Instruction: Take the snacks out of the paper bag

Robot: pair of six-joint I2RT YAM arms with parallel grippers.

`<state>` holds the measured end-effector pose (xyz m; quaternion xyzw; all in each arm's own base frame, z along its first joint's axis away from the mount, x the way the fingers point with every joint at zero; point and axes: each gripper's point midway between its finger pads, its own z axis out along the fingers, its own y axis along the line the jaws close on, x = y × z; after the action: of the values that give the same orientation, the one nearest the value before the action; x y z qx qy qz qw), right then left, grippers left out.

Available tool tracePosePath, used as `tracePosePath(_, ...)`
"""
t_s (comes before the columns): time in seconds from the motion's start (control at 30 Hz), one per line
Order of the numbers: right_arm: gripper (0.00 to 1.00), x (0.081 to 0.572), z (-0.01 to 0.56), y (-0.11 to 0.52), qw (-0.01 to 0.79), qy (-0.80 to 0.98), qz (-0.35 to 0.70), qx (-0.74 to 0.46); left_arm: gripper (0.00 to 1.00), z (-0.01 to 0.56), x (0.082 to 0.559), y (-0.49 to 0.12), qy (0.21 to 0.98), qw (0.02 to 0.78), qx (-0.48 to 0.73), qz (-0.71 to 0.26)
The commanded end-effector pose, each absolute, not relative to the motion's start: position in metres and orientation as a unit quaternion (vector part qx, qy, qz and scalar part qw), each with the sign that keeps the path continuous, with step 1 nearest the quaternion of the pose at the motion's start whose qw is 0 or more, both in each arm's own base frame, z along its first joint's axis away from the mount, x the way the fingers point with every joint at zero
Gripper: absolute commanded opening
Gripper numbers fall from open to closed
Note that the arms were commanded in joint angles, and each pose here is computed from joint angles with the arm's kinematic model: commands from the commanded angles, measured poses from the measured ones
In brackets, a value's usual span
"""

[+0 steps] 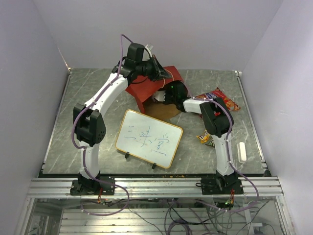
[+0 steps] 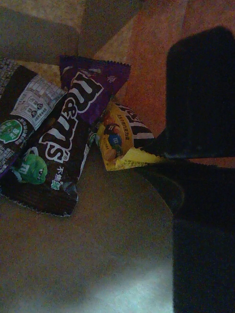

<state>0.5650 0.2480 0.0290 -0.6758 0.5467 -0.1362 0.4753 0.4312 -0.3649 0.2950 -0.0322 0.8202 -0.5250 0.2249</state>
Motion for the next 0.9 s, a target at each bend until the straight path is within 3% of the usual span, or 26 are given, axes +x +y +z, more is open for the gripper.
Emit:
tracePosePath(0.0, 0.0, 0.542, 0.058, 0.255, 0.505, 0.551, -0.096, -0.657, 0.07, 0.32, 0.427, -0.365, 0.802, 0.255, -0.017, -0.541)
tracePosePath(0.23, 0.0, 0.508, 0.077, 0.255, 0.534, 0.565, -0.05, -0.627, 0.07, 0.327, 0.435, -0.366, 0.793, 0.258, -0.015, -0.552)
tracePosePath(0.87, 0.0, 0.512, 0.134, 0.279, 0.572, 0.603, 0.04, -0.555, 0.07, 0.364, 0.478, -0.337, 0.742, 0.287, -0.056, -0.604)
